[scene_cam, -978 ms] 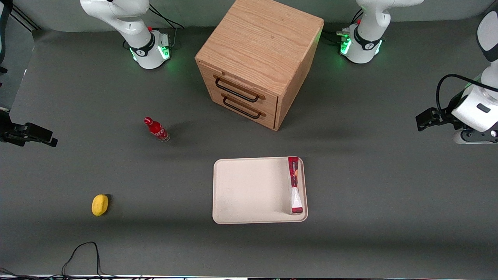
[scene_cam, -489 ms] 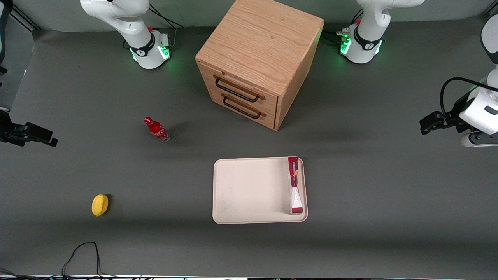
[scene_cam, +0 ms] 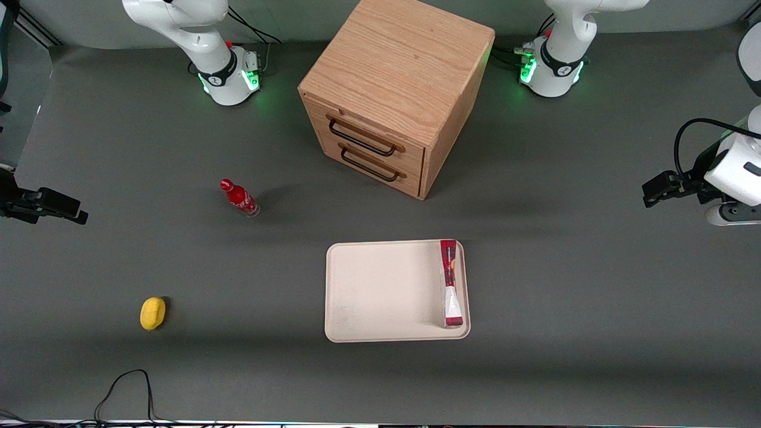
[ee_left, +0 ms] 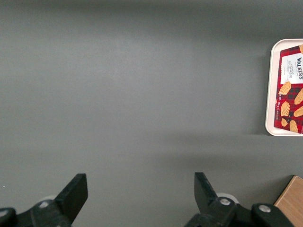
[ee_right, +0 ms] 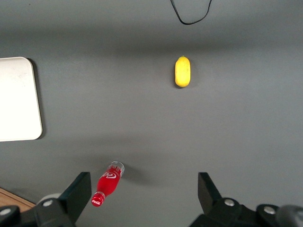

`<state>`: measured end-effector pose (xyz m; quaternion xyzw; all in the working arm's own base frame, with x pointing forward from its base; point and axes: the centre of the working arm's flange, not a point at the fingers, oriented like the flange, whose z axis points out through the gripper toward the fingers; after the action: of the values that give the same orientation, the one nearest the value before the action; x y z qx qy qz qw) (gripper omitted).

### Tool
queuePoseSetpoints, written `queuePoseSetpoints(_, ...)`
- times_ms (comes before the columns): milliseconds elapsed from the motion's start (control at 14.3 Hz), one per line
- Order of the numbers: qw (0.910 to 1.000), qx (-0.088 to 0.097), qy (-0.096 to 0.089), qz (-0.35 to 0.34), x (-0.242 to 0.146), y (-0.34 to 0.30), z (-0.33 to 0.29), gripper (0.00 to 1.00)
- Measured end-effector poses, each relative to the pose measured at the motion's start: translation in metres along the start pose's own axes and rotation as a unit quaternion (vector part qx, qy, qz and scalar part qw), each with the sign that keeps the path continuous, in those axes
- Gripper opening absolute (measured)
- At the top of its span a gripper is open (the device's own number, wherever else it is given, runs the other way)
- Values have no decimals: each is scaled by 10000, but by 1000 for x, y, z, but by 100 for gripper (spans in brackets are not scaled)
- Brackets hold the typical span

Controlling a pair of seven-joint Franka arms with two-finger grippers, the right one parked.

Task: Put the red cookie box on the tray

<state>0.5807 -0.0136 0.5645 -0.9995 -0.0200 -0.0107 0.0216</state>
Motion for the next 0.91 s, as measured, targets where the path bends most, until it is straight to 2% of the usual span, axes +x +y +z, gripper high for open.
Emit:
queuePoseSetpoints(210,10000,-4,-61,34,-2,0,0,100)
queuePoseSetpoints(419,9998,-112,-116,76,-3,1,0,100)
queuePoseSetpoints(909,9996,-217,-174,47,-5,0,0,100)
